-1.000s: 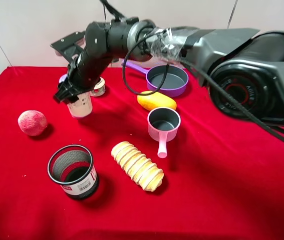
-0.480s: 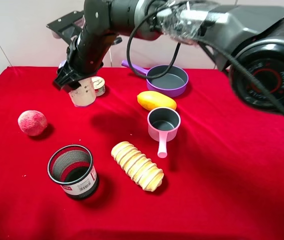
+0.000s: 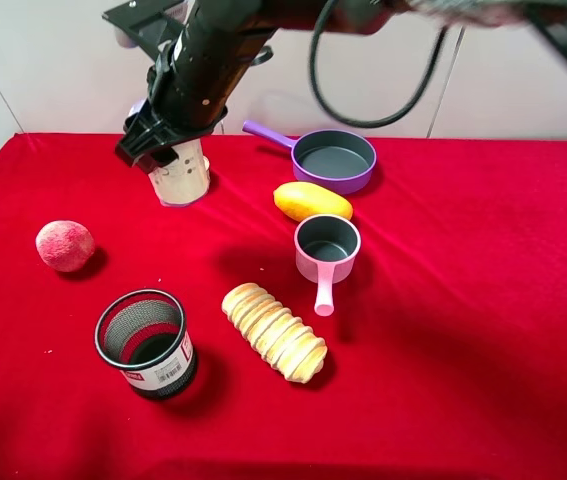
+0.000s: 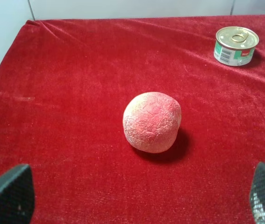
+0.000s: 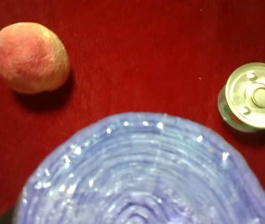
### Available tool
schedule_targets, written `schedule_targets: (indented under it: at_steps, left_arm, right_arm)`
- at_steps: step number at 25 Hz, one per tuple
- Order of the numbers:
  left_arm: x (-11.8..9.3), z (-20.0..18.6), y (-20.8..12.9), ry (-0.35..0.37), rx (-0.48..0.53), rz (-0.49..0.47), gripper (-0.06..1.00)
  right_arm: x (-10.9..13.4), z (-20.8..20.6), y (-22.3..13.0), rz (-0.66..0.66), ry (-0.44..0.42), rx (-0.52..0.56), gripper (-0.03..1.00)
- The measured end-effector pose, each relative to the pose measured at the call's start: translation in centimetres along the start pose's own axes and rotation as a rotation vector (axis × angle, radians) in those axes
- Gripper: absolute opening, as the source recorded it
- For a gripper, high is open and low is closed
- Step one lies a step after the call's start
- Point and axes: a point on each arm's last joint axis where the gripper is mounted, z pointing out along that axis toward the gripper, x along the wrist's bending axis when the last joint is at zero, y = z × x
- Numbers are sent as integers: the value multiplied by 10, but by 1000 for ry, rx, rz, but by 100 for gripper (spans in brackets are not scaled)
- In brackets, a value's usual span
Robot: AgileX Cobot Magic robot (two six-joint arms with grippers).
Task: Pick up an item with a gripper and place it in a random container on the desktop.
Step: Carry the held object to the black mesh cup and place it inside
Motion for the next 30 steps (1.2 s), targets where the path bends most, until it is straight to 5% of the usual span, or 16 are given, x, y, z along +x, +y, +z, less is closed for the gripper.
schedule_targets:
  at_steps: [10, 30]
  left_arm:
    - [0, 0, 0, 0, 0, 0, 91]
    - [0, 0, 0, 0, 0, 0, 91]
  right_arm:
    - [12, -32, -5, -31, -4, 5, 46]
    - [99, -41, 2, -160, 110, 56, 46]
